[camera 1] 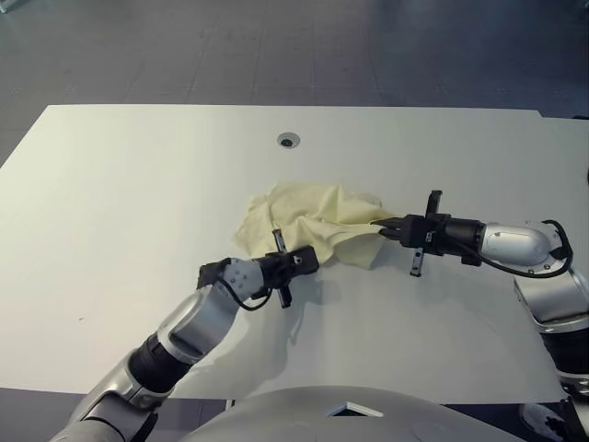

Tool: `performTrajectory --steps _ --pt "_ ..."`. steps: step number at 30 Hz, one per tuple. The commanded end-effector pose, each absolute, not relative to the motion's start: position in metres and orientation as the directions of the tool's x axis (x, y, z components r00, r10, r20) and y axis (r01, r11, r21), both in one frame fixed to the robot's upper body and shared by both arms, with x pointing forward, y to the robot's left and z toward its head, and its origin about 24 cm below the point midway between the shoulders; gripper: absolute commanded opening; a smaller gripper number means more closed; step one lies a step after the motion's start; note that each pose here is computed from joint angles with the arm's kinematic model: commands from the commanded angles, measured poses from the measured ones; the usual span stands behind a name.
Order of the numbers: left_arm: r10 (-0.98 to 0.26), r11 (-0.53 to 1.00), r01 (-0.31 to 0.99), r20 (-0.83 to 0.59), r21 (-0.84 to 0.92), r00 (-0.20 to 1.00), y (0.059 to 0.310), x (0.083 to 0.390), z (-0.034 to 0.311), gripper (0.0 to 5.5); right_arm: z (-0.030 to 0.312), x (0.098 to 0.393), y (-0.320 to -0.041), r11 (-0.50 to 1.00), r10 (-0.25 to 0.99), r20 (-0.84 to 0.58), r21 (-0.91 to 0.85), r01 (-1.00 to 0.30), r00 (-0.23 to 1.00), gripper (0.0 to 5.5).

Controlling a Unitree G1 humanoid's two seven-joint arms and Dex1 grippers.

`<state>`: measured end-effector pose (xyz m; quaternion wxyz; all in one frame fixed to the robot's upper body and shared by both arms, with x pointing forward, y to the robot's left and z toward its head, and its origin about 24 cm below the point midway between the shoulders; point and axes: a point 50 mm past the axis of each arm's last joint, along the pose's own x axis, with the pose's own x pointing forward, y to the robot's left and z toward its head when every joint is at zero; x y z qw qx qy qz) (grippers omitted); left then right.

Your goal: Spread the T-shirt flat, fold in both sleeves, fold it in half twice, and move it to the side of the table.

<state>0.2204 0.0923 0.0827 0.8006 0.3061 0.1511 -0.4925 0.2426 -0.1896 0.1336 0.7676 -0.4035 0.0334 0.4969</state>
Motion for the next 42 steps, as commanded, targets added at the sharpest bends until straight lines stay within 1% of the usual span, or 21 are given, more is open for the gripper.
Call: performTrajectory --steps 1,5,8,12,16,24,29,34,42 --pt "-0.741 0.327 0.870 -0.472 0.369 0.478 0.113 0.237 0.120 0.03 0.156 0.252 -0.185 0.244 0.766 -0.349 -0.619 -0.747 0.540 0.00" --pt "-0.775 0.307 0.872 -0.431 0.382 0.462 0.136 0.251 0.158 0.03 0.179 0.260 -0.182 0.304 0.790 -0.266 -0.612 -0.730 0.552 0.00" --pt "-0.777 0.322 0.852 -0.399 0.412 0.487 0.152 0.265 0.185 0.03 0.194 0.269 -0.181 0.340 0.790 -0.224 -0.614 -0.712 0.571 0.00" --pt "-0.742 0.372 0.789 -0.354 0.488 0.569 0.171 0.289 0.216 0.03 0.207 0.283 -0.185 0.349 0.772 -0.208 -0.651 -0.674 0.600 0.00" --pt "-0.698 0.381 0.730 -0.341 0.568 0.629 0.184 0.309 0.234 0.03 0.221 0.299 -0.183 0.344 0.758 -0.183 -0.702 -0.623 0.626 0.00" --pt "-0.648 0.328 0.634 -0.322 0.700 0.691 0.190 0.343 0.259 0.03 0.246 0.335 -0.178 0.337 0.723 -0.131 -0.790 -0.512 0.678 0.00" --pt "-0.624 0.295 0.569 -0.296 0.768 0.723 0.184 0.364 0.270 0.03 0.251 0.359 -0.173 0.324 0.695 -0.105 -0.837 -0.440 0.712 0.00" --pt "-0.556 0.285 0.485 -0.270 0.827 0.786 0.186 0.388 0.282 0.03 0.263 0.386 -0.168 0.308 0.653 -0.064 -0.888 -0.342 0.755 0.00" --pt "-0.473 0.277 0.391 -0.230 0.878 0.850 0.191 0.404 0.296 0.03 0.277 0.401 -0.160 0.260 0.613 -0.019 -0.939 -0.225 0.790 0.00"
